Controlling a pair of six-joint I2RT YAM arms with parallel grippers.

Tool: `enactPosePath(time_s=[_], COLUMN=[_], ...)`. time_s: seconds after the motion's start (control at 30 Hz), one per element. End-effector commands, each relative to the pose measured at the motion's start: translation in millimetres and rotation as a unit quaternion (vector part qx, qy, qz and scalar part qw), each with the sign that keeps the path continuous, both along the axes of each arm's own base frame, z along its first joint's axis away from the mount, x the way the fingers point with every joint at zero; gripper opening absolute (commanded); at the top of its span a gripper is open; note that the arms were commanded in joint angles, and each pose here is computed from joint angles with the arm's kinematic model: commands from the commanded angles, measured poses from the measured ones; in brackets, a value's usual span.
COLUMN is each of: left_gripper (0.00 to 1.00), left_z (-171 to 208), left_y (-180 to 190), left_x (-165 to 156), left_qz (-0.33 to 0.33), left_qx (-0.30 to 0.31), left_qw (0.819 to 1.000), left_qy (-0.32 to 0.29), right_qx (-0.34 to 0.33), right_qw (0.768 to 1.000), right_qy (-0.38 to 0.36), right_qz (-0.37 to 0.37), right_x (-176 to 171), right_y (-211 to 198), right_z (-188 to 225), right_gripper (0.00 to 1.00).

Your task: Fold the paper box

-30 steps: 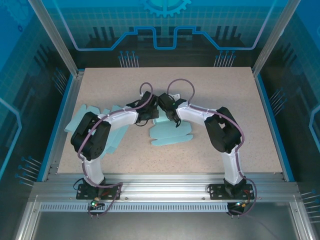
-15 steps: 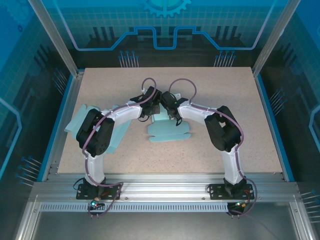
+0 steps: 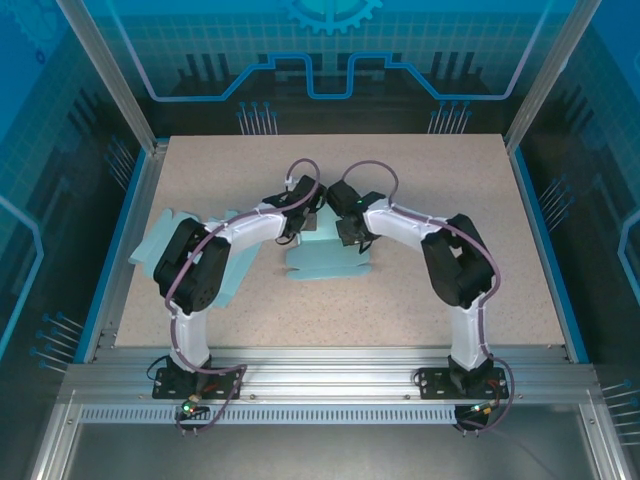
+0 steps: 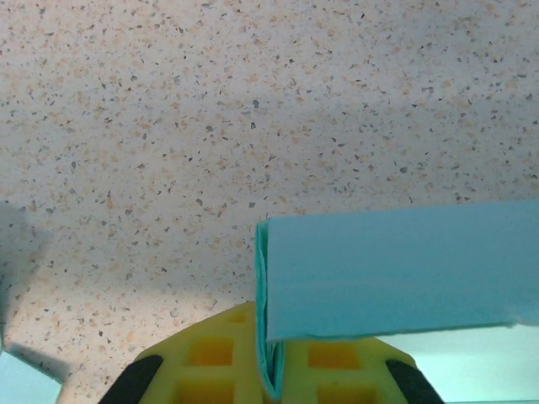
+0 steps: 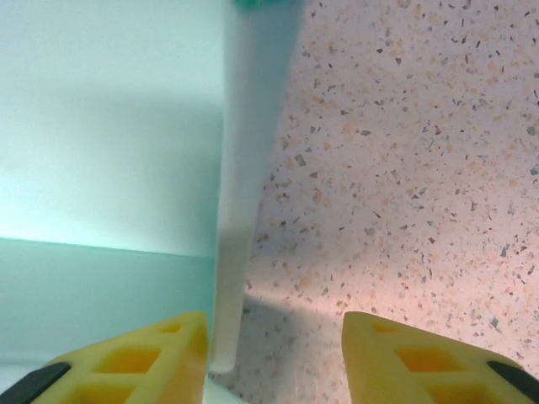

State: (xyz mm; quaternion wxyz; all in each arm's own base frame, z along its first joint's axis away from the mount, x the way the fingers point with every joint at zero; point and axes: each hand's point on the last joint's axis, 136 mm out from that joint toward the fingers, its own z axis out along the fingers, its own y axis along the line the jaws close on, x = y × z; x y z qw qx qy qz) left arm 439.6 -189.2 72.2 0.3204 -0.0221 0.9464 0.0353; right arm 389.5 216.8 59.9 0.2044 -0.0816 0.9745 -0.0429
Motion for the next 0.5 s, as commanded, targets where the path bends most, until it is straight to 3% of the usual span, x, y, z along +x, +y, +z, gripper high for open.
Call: enactPosePath(time_s=[0.0, 0.3, 0.47], left_gripper=[0.0, 0.0, 0.0], left_z=[-29, -40, -48], left_y=[6, -9, -5], left_x=[-30, -39, -40], left_qz=[-0.049, -0.133, -0.153], left_qx=[0.085, 0.051, 0.086], left_qw=[0.992, 0.975, 0.964], left_qy=[0.08, 0.17, 0.201], right_qx=[0.079, 0.132, 0.133], right_qw=[0.997, 0.989, 0.987], right_qy=[-0.013, -0.049, -0.065], right_qz=[0.007, -0.044, -0.062], right_x=[0, 1, 0], right_y=[8, -46, -66], right_z=[38, 82, 93], right_gripper=[0.49, 0.55, 0.56])
